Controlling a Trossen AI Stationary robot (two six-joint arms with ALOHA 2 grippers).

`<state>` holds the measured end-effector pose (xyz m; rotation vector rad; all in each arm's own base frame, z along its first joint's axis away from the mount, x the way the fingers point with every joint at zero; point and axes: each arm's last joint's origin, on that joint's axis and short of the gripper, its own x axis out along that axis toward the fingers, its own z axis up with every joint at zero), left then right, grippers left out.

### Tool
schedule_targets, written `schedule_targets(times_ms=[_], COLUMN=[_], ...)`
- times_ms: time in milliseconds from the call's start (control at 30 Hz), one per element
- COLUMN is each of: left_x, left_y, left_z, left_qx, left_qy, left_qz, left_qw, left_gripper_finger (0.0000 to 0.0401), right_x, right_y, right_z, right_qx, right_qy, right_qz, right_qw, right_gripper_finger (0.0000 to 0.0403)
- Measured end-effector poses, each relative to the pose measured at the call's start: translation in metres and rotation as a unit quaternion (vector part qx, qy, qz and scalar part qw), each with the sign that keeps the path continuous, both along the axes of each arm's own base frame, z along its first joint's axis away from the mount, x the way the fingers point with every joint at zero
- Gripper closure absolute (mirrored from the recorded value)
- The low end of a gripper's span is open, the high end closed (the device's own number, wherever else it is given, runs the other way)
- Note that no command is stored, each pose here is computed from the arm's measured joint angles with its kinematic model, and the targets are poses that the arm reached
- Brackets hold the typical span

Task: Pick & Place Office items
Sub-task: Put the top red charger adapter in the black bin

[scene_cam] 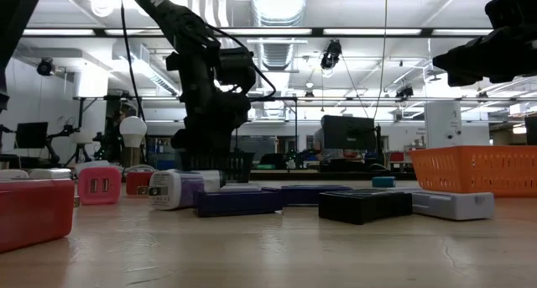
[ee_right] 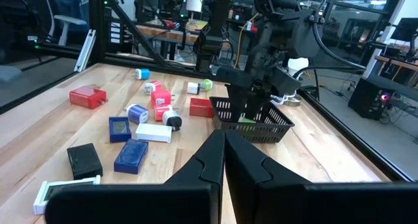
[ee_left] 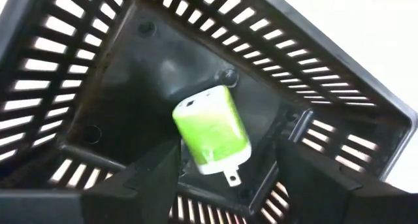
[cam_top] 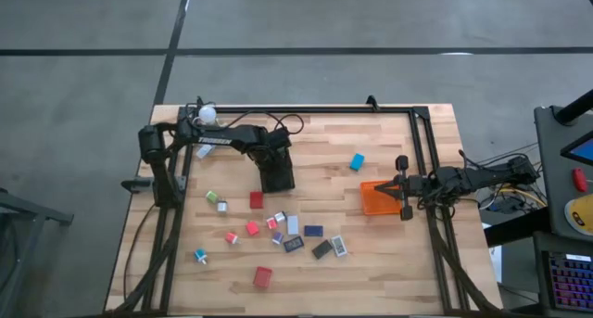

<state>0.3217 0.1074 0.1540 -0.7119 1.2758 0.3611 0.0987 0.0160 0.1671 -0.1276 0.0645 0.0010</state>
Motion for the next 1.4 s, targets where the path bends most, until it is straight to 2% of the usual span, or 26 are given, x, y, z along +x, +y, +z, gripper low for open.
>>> schedule_targets(times_ms=[200, 400, 633, 767, 967, 1167, 1400], left_x=[0.004, 0.0, -0.013, -0.023, -0.037, -0.048, -0.056], left_y=[-0.001, -0.011, -0.043, -0.063, -0.082, -0.088, -0.099], left_z=[0.019, 0.053, 0.093, 0.108, 0.101, 0.071, 0.047], left_qx=[0.022, 0.061, 0.145, 0.182, 0.201, 0.184, 0.178], left_qy=[-0.036, -0.084, -0.125, -0.138, -0.129, -0.086, -0.073], left_qz=[-0.032, -0.066, -0.097, -0.135, -0.199, -0.212, -0.235], left_qw=[0.999, 0.992, 0.977, 0.964, 0.95, 0.956, 0.953], left_gripper_finger=[0.0146, 0.0148, 0.0149, 0.0149, 0.0149, 0.0149, 0.0149], right_x=[0.0, 0.0, 0.0, 0.0, 0.0, 0.0, 0.0], right_y=[0.0, 0.0, 0.0, 0.0, 0.0, 0.0, 0.0], right_z=[0.0, 0.0, 0.0, 0.0, 0.0, 0.0, 0.0], right_qx=[0.0, 0.0, 0.0, 0.0, 0.0, 0.0, -0.001], right_qy=[0.0, -0.001, 0.0, -0.001, 0.0, 0.001, 0.002], right_qz=[0.0, 0.0, 0.0, 0.0, 0.0, 0.0, 0.0], right_qw=[1.0, 1.0, 1.0, 1.0, 1.0, 1.0, 1.0], right_gripper_finger=[0.0394, 0.0394, 0.0394, 0.0394, 0.0394, 0.0394, 0.0394])
